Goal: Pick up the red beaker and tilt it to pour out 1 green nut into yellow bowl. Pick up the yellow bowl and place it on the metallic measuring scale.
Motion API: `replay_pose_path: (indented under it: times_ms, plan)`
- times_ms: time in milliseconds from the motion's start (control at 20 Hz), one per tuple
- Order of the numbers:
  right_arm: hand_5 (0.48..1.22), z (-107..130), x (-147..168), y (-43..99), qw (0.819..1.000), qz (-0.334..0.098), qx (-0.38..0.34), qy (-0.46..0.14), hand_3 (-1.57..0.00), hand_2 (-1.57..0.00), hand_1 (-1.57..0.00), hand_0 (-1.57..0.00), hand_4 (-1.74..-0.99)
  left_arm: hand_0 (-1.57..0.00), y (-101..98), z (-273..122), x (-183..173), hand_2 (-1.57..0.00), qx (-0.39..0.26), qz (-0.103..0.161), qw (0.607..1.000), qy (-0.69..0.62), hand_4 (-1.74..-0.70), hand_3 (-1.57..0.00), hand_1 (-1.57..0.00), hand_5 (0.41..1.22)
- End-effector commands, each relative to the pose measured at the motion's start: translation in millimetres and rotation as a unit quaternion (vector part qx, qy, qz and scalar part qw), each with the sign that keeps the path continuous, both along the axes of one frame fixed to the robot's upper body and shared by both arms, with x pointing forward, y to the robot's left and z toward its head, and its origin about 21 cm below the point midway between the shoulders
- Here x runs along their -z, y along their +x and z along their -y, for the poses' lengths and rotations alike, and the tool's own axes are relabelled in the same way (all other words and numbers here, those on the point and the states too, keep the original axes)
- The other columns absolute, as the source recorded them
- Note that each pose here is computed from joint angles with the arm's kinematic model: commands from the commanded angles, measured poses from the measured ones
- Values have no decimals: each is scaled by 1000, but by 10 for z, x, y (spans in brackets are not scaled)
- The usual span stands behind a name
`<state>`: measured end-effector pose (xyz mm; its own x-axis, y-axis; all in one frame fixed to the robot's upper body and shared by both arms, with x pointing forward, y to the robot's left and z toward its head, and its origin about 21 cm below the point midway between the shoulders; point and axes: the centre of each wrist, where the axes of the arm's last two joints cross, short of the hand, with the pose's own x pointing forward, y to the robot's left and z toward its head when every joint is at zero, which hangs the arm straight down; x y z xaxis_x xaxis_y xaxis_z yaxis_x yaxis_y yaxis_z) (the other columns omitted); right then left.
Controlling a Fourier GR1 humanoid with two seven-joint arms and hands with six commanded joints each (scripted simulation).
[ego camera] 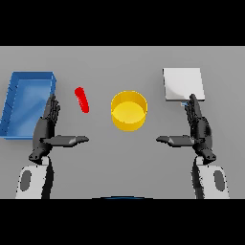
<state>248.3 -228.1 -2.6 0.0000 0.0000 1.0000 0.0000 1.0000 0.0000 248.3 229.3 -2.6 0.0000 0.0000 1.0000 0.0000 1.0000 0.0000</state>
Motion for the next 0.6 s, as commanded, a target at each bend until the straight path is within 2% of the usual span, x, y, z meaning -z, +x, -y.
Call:
replay_pose_path:
  times_ms: [0, 250, 300, 350, 450, 500, 550]
  plan:
    - [599, -9, -1, 5, 1000, 0, 0, 0, 1, 1, 1, 1, -1167, 1, -1, -4, 0, 1, -1, 0, 1000, 0, -1151, 1, 1, 599]
    - [599, -82, -30, 55, 1000, 0, 1, 1, 1, 1, 1, 1, -1167, 1, -22, -42, 26, 1, 1, -4, 1000, 1, -1151, 1, 1, 599]
    - [599, -62, -66, -4, 996, 37, 0, -77, 1, 1, 1, 1, -1167, 1, -117, -63, -10, 1, 13, 14, 999, 31, -1151, 1, 1, 599]
    - [595, -94, -52, -76, 991, 52, 0, -123, 1, 1, 1, 1, -1163, 1, -185, -55, -56, 1, 23, 21, 998, 51, -1156, 1, 1, 599]
    - [591, -152, -49, -159, 985, 59, -2, -163, 1, 1, 1, 1, -1160, 1, -262, -52, -109, 1, 34, 15, 997, 70, -1161, 1, 1, 599]
    - [590, -166, -61, -163, 984, 59, -1, -171, 1, 1, 1, 1, -1159, 1, -262, -32, -180, 1, 37, 16, 996, 74, -1163, 1, 1, 599]
    - [591, -164, -68, -174, 983, 56, 0, -173, 1, 1, 1, 1, -1162, 1, -235, -21, -197, 1, 34, 6, 996, 80, -1163, 1, 1, 600]
